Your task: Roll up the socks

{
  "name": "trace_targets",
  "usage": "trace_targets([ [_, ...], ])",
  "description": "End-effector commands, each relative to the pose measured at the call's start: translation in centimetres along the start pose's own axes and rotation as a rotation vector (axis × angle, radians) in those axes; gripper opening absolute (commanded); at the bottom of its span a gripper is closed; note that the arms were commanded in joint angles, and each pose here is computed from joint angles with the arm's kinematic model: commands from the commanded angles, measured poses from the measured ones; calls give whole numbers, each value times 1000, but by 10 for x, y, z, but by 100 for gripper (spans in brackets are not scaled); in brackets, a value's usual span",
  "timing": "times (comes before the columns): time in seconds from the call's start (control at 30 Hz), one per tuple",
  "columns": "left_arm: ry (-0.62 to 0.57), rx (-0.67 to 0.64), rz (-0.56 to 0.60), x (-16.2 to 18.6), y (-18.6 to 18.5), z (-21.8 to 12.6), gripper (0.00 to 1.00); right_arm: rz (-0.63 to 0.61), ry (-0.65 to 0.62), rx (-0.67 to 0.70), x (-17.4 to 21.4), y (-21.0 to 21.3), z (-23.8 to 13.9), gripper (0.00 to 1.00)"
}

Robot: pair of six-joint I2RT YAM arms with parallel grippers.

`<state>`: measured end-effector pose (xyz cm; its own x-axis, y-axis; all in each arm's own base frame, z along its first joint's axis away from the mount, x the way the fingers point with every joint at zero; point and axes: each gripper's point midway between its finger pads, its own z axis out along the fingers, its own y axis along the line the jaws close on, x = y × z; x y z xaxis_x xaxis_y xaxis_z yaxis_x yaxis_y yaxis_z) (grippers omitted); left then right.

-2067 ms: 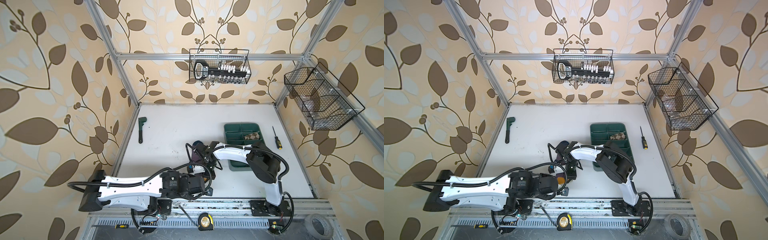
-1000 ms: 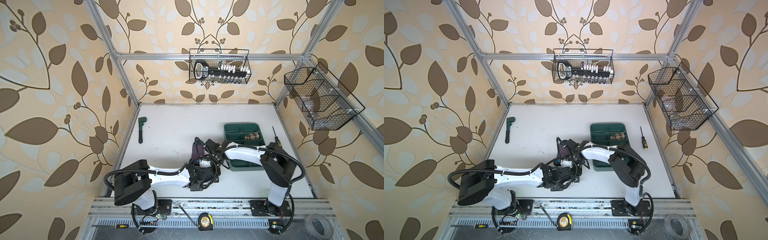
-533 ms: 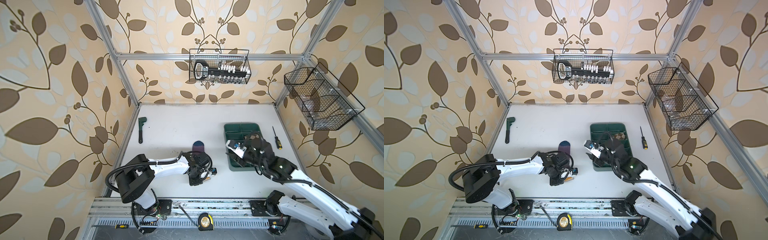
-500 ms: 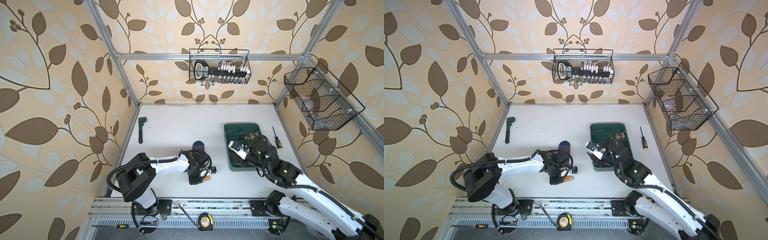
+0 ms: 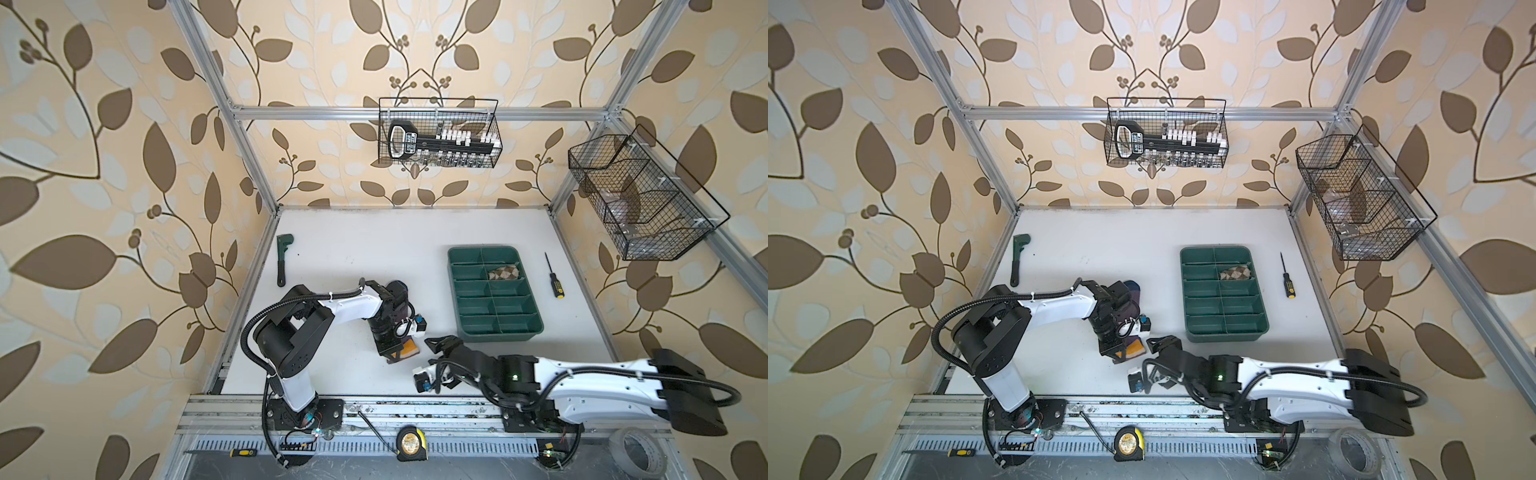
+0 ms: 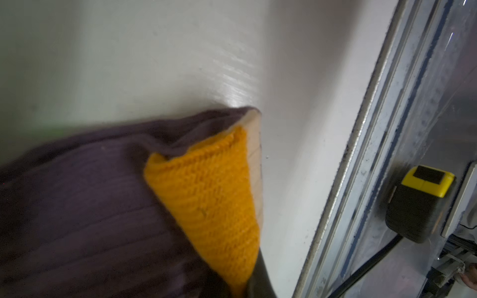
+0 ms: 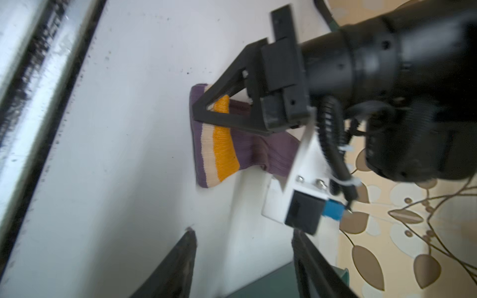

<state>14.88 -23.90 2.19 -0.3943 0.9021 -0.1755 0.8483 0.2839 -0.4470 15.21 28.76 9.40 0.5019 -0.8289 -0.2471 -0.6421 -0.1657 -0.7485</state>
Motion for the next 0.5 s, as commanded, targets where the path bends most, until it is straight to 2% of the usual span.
trace_targets([
  [0.0,17,43,-4,3,-5,-1,0,-15,-53,72,-30,-21,19,63],
  [0.2,11,45,-5,3,-5,-2,0,-5,-33,-1,-30,0,65,64],
  [0.3,5,42,-1,2,-6,-3,0,5,-14,-36,-25,9,77,60],
  [0.37,-2,37,0,1,-5,-5,0,4,-1,-70,-22,16,81,51],
  [0.47,-15,16,-3,-3,-4,-10,0,9,21,-158,-16,31,82,29],
])
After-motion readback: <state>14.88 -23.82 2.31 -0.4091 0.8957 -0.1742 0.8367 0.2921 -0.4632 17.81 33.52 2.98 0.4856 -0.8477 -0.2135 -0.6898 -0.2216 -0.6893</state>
